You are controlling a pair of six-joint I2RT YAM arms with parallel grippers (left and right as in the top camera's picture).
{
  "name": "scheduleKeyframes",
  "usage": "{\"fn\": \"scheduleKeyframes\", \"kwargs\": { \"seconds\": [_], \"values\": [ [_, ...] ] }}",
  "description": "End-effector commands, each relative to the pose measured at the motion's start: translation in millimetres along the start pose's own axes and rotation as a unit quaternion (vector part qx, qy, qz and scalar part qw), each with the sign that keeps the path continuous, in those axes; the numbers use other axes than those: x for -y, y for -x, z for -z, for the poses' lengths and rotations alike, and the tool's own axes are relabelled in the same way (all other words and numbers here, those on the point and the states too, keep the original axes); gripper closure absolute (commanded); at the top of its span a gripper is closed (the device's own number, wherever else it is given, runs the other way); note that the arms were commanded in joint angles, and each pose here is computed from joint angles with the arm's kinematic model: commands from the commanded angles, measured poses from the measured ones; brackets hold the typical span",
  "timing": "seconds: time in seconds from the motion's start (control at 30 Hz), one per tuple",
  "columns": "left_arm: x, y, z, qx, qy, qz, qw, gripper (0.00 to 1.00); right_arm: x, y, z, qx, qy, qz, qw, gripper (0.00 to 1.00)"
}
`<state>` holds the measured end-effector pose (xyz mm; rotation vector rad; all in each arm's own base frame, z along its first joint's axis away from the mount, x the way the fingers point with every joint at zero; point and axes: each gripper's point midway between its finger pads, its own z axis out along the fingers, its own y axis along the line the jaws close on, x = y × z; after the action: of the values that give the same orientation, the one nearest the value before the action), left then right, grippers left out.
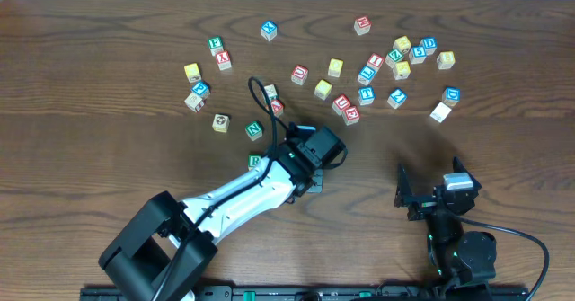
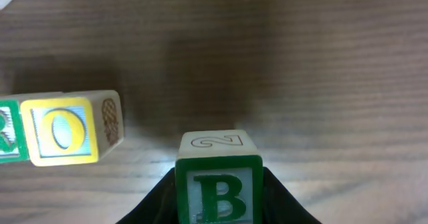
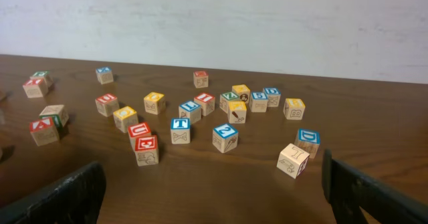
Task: Spell out ROBOT
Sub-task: 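Lift the B block and carry it toward the R and O blocks, then lower the B block onto the table right of the O block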
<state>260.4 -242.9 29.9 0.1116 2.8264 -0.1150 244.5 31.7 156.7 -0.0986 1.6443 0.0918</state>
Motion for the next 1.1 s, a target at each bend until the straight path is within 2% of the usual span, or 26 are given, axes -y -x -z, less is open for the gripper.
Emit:
{"fn": "scheduleKeyframes", "kwargs": {
  "seconds": [0.0,0.57,0.9,1.07],
  "values": [
    [-20,5,-8,0.038,0.042,0.048,0.997,0.93,1,0,0,0.000,-0.002,0.005,1.000,0.01],
    [-35,9,-20,0.078,0.060,0.045,0.994,0.92,1,0,0,0.000,-0.002,0.005,1.000,0.01],
    [-34,9,-20,0.078,0.058,0.045,0.994,0.92,1,0,0,0.000,-0.002,0.005,1.000,0.01],
    [-30,4,-25,0.055,0.041,0.032,0.997,0.92,1,0,0,0.000,-0.002,0.005,1.000,0.01]
  ]
}}
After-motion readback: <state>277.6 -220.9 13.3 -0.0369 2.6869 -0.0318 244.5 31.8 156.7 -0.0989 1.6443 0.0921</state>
